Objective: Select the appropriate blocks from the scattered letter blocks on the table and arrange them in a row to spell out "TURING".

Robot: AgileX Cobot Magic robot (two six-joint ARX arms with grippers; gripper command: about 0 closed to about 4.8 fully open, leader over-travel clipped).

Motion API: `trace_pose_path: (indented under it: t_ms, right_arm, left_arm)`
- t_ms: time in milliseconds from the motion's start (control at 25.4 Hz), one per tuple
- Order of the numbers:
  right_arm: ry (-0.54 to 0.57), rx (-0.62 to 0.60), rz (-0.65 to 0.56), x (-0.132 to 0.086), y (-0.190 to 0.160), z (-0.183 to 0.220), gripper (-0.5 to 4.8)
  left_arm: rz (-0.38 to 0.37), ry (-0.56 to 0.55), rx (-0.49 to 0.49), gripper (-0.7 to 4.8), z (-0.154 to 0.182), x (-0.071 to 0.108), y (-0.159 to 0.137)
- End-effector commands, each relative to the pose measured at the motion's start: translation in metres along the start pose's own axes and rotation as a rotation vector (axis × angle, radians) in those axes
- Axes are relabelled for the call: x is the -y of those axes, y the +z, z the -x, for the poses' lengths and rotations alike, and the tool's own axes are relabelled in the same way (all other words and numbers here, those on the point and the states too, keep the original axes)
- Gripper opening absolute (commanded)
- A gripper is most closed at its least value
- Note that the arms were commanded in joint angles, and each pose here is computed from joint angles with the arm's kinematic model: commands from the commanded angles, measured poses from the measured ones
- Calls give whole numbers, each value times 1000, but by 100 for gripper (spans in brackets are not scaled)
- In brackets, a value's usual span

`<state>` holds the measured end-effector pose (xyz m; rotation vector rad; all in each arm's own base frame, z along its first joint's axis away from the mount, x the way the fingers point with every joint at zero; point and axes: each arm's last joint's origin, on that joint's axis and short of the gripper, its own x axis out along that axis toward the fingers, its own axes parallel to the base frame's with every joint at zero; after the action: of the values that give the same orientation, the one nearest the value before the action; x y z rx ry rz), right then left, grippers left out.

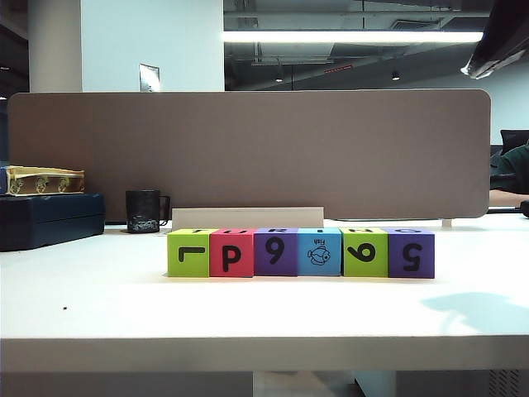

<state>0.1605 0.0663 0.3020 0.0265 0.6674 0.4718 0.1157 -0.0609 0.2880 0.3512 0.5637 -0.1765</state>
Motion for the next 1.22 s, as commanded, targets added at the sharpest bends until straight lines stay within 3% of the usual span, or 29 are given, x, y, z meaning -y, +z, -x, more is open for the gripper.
trace_pose_path:
  t_ms: [39, 354, 472, 590, 629, 708, 747, 826, 1022, 1219]
  right_arm:
    - [2, 21, 3, -1, 3, 2, -1]
    - [2, 21, 3, -1, 3, 2, -1]
    - [2, 21, 3, -1, 3, 2, -1]
    - [2, 21, 3, -1, 3, 2, -1]
    - [2, 21, 3, -1, 3, 2, -1]
    - [3, 21, 3, -1, 3, 1, -1]
    - [5, 21, 4, -1, 3, 1, -1]
    - [3, 21, 4, -1, 3, 1, -1]
    - [3, 21, 4, -1, 3, 1, -1]
    - [3, 21, 4, -1, 3, 1, -1]
  left_arm:
    - [9, 0, 14, -6, 1, 0, 2]
    - [-17, 20, 25, -6, 1, -1, 3]
    - [16, 40, 41, -6, -1, -4, 3]
    - [113, 49, 88, -6, -8, -10, 0]
    - [205, 54, 133, -6, -16, -15, -5]
    - [281, 57, 168, -6, -24, -19, -13]
    - [347, 54, 204, -6, -33, -21, -25]
    - [404, 59, 255, -6, -43, -22, -44]
    - [506, 108, 284, -6, -55, -23, -95]
    - [535, 181, 323, -6, -54, -24, -116]
